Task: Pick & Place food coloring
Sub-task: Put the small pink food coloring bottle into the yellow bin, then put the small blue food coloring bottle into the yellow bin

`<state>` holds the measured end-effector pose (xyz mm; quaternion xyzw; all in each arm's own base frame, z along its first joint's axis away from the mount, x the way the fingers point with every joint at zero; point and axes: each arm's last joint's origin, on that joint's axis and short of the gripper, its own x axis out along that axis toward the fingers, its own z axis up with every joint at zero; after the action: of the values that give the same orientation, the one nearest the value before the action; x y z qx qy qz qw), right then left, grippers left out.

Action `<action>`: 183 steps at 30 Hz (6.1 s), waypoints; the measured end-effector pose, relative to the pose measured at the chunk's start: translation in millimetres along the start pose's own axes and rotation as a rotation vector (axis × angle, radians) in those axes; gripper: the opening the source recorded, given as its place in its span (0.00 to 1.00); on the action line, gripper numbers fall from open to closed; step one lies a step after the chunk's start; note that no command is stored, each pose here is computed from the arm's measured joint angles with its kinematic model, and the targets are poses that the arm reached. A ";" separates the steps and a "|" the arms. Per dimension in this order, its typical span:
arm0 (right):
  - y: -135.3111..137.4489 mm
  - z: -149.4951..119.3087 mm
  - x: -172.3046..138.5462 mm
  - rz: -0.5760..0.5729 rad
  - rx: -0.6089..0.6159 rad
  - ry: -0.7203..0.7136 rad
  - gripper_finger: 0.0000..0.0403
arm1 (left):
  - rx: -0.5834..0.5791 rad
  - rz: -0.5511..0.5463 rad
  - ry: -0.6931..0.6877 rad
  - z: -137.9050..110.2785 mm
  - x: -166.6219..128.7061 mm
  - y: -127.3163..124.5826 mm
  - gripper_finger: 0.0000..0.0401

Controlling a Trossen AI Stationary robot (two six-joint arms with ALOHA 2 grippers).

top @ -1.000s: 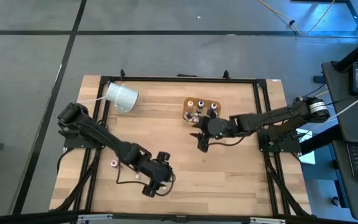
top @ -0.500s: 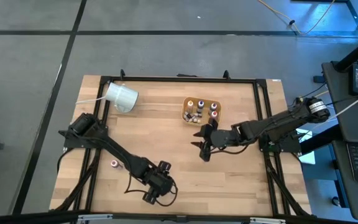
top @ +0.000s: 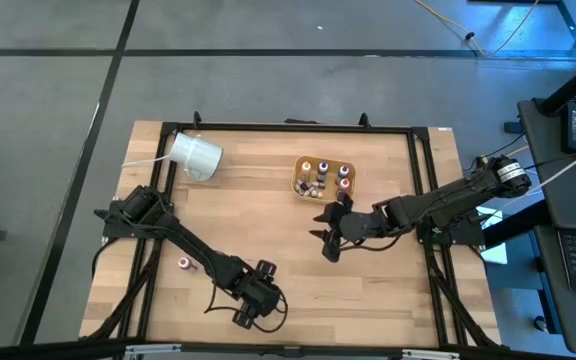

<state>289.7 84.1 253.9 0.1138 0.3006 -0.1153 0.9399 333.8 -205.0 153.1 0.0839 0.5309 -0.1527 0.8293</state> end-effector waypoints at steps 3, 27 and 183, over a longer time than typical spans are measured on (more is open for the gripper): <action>-0.7 -1.6 -0.1 -0.007 -0.007 0.015 0.46 | 0.000 -0.001 -0.005 0.5 -0.1 -0.1 0.56; -2.2 -4.3 0.0 -0.021 -0.027 0.042 0.46 | -0.003 -0.018 -0.050 5.2 -1.3 -1.2 0.14; -25.2 -2.0 -85.7 -0.323 -0.082 -0.122 0.46 | -0.687 0.148 0.097 -22.6 -90.6 10.7 0.28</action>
<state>213.4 73.5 299.3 0.0186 0.2621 -0.2590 0.9294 282.8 -173.2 225.4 -0.1543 0.5826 0.0993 0.7918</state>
